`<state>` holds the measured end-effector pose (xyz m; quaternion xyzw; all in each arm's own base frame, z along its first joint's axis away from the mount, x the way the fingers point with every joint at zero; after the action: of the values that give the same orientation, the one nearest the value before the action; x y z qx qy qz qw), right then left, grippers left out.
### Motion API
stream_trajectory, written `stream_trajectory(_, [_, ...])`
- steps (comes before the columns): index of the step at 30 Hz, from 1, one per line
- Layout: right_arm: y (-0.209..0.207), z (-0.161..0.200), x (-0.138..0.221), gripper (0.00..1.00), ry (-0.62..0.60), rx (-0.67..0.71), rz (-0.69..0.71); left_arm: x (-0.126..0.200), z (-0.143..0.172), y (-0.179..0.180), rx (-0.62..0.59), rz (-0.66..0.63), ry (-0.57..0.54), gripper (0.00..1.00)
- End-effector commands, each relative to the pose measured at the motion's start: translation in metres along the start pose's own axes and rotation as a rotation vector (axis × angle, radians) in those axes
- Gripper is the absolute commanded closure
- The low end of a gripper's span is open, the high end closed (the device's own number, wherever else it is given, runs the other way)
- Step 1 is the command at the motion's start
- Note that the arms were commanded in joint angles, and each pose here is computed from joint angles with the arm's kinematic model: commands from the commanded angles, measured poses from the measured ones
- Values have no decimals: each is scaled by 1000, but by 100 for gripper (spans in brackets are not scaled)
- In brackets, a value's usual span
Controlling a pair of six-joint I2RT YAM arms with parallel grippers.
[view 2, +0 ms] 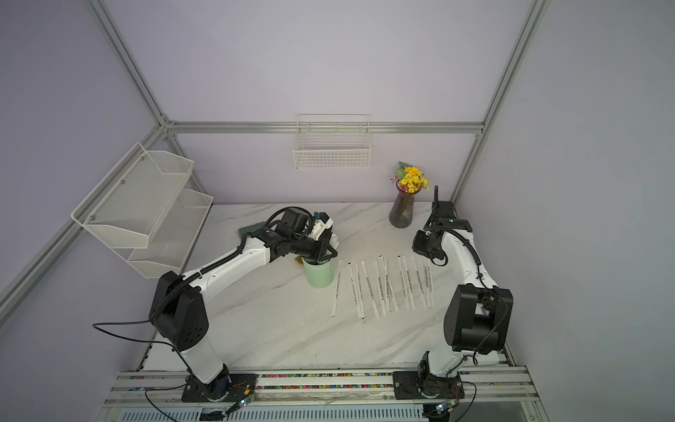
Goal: Take the straws out of the storage container
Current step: Adjust the straw in the container.
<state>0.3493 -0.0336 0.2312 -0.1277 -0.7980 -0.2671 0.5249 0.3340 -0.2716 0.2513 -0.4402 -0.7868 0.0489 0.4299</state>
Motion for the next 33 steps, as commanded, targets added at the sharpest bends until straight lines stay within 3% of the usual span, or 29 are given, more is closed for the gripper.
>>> stream_trajectory(1, [5,-1,2,83,-19,15,-30,10,-16,-5,-56,-53,-50,100])
stream_trajectory(18, [24,10,13,80,-30,87,-71,10,-39,15,-69,-270,-147,100])
stream_trajectory(24, [54,28,22,80,-59,211,-93,18,-43,18,-63,-349,-194,100])
stream_trajectory(33, [106,67,46,78,-148,339,-250,43,-47,17,-59,-448,-259,100])
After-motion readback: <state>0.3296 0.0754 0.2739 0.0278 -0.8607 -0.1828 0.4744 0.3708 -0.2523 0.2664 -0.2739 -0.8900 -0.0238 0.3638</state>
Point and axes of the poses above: each gripper's point midway between its finger pads, its own x axis back along the fingers, its own y axis along the line the jaws close on, z = x × y, the point moved 8 cm from there along x, back along the fingers, and after that the axes turned 11 degrees about -x, right-handed, at the moved point
